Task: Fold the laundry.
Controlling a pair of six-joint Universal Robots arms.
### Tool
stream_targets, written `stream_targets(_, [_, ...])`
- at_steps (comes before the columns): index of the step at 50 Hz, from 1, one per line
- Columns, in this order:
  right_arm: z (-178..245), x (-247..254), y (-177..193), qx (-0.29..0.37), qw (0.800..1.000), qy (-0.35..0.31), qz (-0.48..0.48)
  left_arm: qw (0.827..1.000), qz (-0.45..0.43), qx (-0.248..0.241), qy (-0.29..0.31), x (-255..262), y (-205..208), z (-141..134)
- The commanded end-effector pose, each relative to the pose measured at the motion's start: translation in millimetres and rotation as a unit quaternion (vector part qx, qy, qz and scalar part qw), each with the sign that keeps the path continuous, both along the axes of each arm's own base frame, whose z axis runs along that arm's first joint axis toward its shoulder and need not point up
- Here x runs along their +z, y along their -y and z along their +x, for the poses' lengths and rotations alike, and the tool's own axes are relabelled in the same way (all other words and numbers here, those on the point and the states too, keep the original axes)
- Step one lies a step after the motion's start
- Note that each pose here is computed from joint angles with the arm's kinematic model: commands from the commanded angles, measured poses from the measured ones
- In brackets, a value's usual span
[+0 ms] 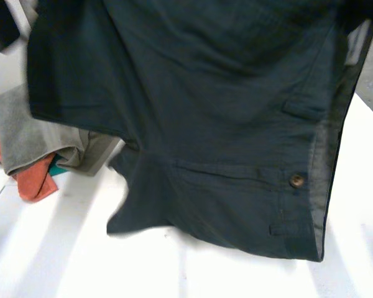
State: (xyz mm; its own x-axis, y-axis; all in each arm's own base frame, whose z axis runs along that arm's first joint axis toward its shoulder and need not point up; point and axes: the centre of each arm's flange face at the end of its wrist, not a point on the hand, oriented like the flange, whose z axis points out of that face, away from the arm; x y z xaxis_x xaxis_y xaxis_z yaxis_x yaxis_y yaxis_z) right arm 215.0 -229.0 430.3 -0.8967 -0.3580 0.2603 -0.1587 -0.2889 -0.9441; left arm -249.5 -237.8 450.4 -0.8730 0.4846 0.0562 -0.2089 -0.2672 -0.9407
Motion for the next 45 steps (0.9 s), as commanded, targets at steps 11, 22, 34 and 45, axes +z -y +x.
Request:
stream_targets(11, [33.6,-175.9,179.1,-0.124,0.992,-0.026,0.021,0.997,-0.04,-0.014,0.065,-163.1,155.9,-85.4])
stream_targets(22, [49.7,-167.5,195.7,-0.139,0.984,-0.035,-0.108,0.995,-0.095,-0.01,0.04,-153.4,178.8,-89.2])
stream_targets(34, [40.1,-164.9,116.6,-0.024,0.988,-0.136,0.072,0.998,-0.017,0.032,0.06,-130.1,108.5,-50.6])
stream_targets(45, [-0.4,-205.5,50.9,0.054,0.952,-0.189,0.234,0.949,0.252,-0.001,0.189,-213.2,-11.0,-6.0])
